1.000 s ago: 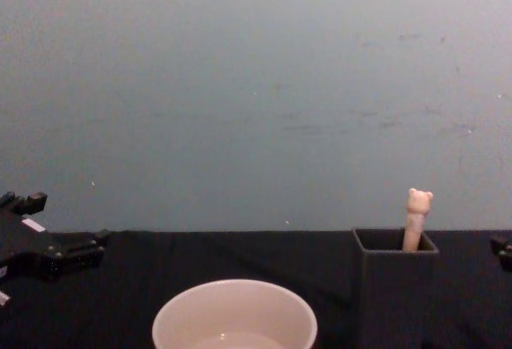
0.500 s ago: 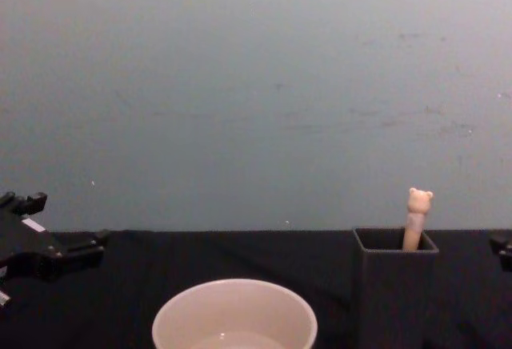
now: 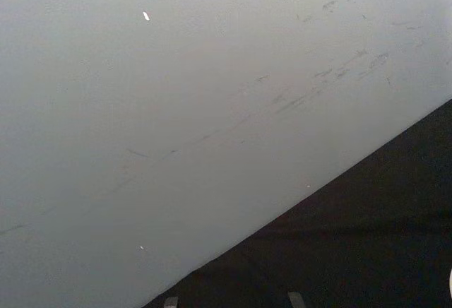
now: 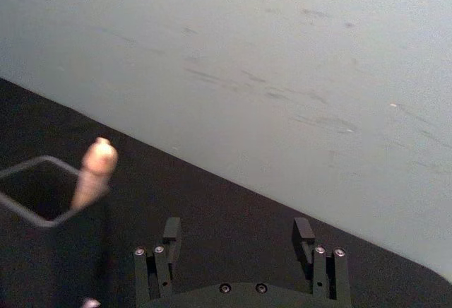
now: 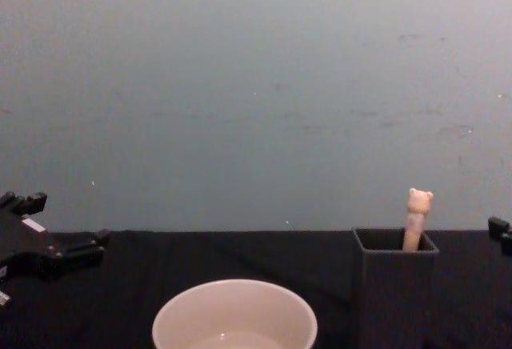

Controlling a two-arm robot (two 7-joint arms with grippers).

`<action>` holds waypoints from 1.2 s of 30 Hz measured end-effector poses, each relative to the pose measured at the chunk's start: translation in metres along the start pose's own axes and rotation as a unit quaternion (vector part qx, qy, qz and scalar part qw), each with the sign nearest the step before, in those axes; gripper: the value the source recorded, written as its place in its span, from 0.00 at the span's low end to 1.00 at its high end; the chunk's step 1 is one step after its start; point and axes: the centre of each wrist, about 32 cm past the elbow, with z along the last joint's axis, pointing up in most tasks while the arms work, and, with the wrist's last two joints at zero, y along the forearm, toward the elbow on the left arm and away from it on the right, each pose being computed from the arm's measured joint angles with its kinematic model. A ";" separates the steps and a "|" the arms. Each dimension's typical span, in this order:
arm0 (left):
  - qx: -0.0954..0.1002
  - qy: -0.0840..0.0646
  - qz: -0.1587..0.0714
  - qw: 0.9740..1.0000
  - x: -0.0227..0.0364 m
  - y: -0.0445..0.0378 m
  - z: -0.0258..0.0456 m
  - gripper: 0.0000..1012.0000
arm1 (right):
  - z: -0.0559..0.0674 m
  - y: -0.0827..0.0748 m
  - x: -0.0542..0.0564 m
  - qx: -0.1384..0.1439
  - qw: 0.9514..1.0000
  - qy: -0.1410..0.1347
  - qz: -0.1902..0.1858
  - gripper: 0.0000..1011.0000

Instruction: Pick up the stirring spoon with one hand, stir inside the cup, then place it back in its original position.

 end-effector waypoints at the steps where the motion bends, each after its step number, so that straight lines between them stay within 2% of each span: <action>1: 0.000 0.000 0.000 1.000 0.0000 0.0000 0.0000 0.99 | 0.001 -0.002 0.000 0.003 1.000 0.005 0.005 0.99; 5: 0.000 0.000 0.000 1.000 0.0000 0.0000 0.0000 0.99 | 0.004 -0.011 0.001 0.018 0.999 0.034 0.036 0.99; 6: 0.000 0.000 0.000 1.000 0.0000 0.0000 0.0000 0.99 | 0.004 -0.011 0.001 0.018 0.999 0.034 0.036 0.99; 9: 0.000 0.000 0.000 1.000 0.0000 0.0000 0.0000 0.99 | 0.007 -0.017 -0.002 0.028 0.996 0.058 0.063 0.99; 13: 0.000 0.000 0.000 1.000 0.0000 0.0000 0.0000 0.99 | 0.008 -0.018 -0.005 0.035 0.992 0.074 0.092 0.99; 21: 0.000 0.000 0.000 1.000 0.0000 0.0000 0.0000 0.99 | 0.008 -0.006 -0.012 0.040 0.986 0.101 0.129 0.99; 36: 0.000 0.000 0.000 1.000 0.0000 0.0000 0.0000 0.99 | 0.003 0.022 -0.011 0.042 0.979 0.144 0.142 0.99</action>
